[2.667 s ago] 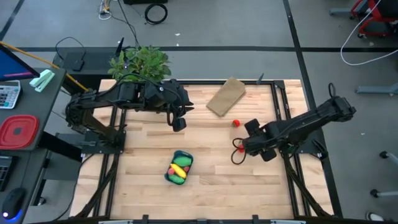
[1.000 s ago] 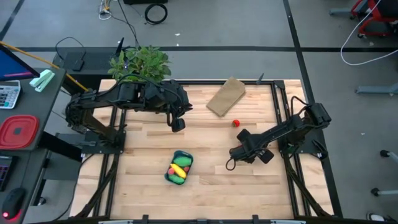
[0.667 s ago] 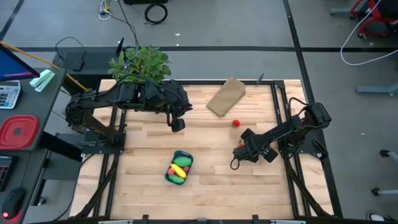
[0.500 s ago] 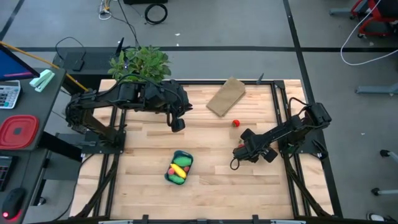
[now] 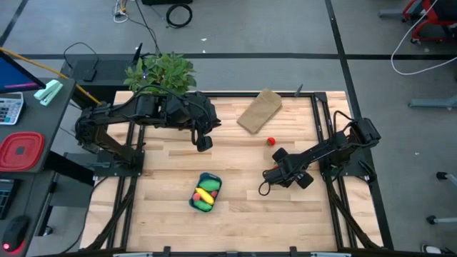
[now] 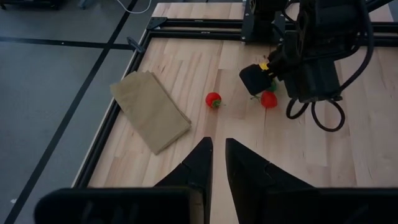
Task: Pick and placing Produce into tupperware
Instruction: Put the yellow pineapple into the blue bin
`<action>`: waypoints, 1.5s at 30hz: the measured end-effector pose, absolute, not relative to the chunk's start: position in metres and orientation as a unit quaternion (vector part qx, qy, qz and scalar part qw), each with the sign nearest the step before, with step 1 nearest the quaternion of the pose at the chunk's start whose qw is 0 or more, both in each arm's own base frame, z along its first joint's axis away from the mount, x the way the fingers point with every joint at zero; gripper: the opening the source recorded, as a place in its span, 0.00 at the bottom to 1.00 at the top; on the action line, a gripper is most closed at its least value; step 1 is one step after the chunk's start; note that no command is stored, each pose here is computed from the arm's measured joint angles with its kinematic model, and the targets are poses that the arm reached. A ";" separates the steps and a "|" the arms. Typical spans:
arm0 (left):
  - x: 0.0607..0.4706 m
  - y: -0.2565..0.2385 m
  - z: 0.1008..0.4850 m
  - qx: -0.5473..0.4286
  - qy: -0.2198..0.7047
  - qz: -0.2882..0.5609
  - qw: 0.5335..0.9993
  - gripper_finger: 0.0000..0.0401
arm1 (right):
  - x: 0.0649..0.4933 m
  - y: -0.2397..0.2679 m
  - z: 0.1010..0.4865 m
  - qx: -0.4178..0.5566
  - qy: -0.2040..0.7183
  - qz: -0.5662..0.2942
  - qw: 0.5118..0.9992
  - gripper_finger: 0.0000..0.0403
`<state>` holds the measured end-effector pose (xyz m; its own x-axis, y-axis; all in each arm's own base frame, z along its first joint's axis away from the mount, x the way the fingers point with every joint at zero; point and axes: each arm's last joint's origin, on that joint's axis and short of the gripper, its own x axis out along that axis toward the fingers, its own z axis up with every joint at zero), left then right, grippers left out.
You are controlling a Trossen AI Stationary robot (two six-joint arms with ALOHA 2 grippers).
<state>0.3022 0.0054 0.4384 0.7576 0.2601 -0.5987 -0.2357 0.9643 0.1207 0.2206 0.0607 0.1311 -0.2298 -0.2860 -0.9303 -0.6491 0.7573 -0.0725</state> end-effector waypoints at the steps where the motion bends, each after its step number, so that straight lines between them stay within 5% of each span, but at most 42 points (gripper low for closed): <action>1: 0.302 0.005 0.438 0.019 0.322 0.132 0.937 0.12 | 0.220 0.061 0.131 -0.305 0.767 0.168 0.539 0.69; 15: 0.302 0.005 0.438 0.018 0.322 0.132 0.937 0.13 | 0.220 0.060 0.131 -0.285 0.774 0.141 0.548 0.68; 27: 0.302 0.005 0.438 0.015 0.321 0.133 0.937 0.13 | 0.219 0.061 0.131 -0.263 0.780 0.115 0.556 0.49; 33: 0.302 0.005 0.438 0.015 0.321 0.133 0.937 0.12 | 0.221 0.062 0.132 -0.257 0.779 0.108 0.562 0.49; 45: 0.302 0.005 0.438 0.015 0.321 0.133 0.937 0.12 | 0.282 0.080 0.199 -0.247 0.678 0.101 0.685 0.50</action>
